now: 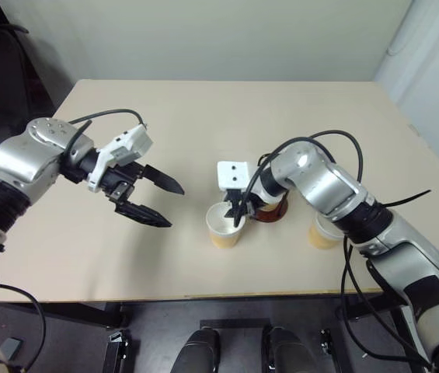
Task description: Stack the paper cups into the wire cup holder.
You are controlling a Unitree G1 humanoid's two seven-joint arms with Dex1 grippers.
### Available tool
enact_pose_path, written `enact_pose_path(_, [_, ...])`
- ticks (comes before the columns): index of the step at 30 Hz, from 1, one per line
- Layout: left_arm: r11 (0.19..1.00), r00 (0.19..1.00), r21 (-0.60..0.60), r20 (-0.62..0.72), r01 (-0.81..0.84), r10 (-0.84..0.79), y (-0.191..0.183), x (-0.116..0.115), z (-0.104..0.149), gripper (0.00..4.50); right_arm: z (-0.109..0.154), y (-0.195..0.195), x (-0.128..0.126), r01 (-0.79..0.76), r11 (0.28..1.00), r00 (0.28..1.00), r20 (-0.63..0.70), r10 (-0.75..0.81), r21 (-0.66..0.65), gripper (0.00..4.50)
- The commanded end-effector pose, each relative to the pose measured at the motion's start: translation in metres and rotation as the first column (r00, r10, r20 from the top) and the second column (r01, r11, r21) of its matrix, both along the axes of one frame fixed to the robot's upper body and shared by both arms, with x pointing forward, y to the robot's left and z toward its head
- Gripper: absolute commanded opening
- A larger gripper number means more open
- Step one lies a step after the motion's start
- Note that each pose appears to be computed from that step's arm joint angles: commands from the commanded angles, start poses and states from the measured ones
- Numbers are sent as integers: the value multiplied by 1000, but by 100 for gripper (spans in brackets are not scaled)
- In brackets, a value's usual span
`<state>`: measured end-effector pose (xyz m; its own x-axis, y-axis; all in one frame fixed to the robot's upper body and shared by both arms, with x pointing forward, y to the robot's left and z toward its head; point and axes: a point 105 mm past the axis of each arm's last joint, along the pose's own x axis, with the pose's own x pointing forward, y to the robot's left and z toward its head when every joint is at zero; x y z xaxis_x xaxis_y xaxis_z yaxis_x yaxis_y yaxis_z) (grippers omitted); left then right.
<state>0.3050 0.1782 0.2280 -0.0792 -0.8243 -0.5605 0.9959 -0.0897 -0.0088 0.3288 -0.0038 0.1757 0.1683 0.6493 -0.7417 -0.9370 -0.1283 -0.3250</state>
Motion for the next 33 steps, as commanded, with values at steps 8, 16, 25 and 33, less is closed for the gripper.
enact_pose_path(8, [999, 999, -12, 24, 33, -33, -3, -1, 11, 450, 27, -5, -14, -36, 998, 999, -14, 37, 53, 7])
enact_pose_path(16, [999, 999, -15, 23, 39, -38, -6, 1, 13, 450, 73, -18, -23, -9, 986, 1000, -19, 12, 164, 7])
enact_pose_path(25, [999, 999, -30, 37, 34, -33, -7, 5, 17, 450, 118, -41, -39, 20, 970, 1000, -28, -14, 241, 7])
enact_pose_path(33, [996, 994, -81, 101, -23, 31, 0, 16, 34, 450, 138, -59, -40, 72, 957, 997, -34, -65, 280, 7])
